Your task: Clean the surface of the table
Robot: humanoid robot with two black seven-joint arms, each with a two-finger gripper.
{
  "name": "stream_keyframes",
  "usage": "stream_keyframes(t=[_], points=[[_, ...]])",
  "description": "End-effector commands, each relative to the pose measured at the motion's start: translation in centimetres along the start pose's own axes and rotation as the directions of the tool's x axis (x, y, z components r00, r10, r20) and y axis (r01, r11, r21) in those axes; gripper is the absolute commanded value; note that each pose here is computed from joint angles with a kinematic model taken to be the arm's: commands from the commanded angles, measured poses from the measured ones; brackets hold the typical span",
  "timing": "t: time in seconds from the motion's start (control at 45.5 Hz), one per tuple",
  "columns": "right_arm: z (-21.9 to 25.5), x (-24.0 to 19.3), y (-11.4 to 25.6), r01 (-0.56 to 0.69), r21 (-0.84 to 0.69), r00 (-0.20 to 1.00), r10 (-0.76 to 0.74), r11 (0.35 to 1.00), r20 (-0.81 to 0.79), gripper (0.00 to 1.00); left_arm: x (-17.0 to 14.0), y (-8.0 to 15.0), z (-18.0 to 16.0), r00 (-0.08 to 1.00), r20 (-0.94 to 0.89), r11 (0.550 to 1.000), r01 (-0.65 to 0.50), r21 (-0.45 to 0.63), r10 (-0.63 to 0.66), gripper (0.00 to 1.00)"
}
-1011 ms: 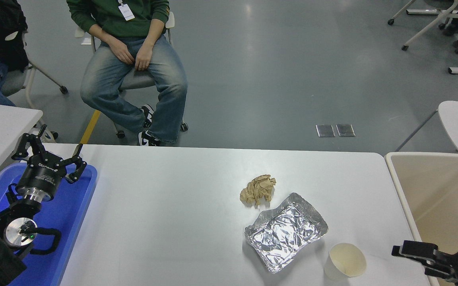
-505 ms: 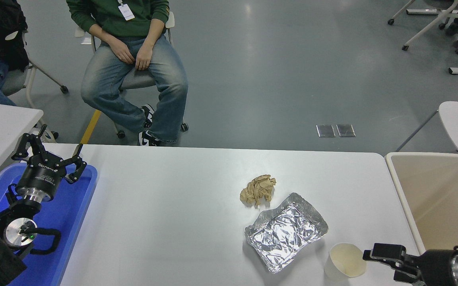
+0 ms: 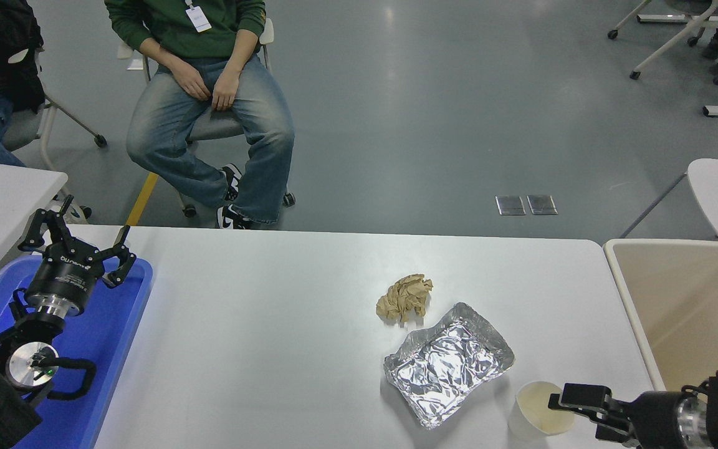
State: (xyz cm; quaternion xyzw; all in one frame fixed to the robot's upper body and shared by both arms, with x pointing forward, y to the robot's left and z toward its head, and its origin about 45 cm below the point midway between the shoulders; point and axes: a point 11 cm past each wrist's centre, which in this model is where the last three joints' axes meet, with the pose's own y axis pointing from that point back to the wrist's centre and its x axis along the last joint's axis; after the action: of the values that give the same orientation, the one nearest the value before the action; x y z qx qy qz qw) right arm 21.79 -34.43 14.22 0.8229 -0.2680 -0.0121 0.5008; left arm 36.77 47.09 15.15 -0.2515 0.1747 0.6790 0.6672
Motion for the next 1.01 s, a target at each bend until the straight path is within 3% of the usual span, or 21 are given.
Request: stream_keyframes(t=[0.0, 0.22, 0.747, 0.857, 0.989], points=[[0.3, -0.3, -1.1, 0.005, -0.005, 1.000, -0.005, 1.000, -0.012, 1.00, 0.0, 0.0, 0.0, 1.000, 0.000, 1.000, 0.000, 0.000, 0.000, 1.00], [0.3, 0.0, -1.5, -0.016, 0.000, 0.996, 0.016, 1.000, -0.093, 0.99, 0.0, 0.0, 0.0, 1.000, 0.000, 1.000, 0.000, 0.000, 0.000, 1.00], [0.2, -1.3, -3.7, 0.003, 0.006, 0.995, -0.002, 1.000, -0.098, 0.97, 0.0, 0.0, 0.0, 1.000, 0.000, 1.000, 0.000, 0.000, 0.000, 1.00], [0.0, -1.7, -4.1, 0.011, 0.011, 0.995, -0.010, 1.000, -0.101, 0.93, 0.0, 0.0, 0.0, 1.000, 0.000, 1.000, 0.000, 0.002, 0.000, 1.00], [0.0, -1.6, -4.2, 0.010, 0.010, 0.994, -0.009, 1.000, -0.106, 0.80, 0.0, 0.0, 0.0, 1.000, 0.000, 1.000, 0.000, 0.000, 0.000, 1.00]])
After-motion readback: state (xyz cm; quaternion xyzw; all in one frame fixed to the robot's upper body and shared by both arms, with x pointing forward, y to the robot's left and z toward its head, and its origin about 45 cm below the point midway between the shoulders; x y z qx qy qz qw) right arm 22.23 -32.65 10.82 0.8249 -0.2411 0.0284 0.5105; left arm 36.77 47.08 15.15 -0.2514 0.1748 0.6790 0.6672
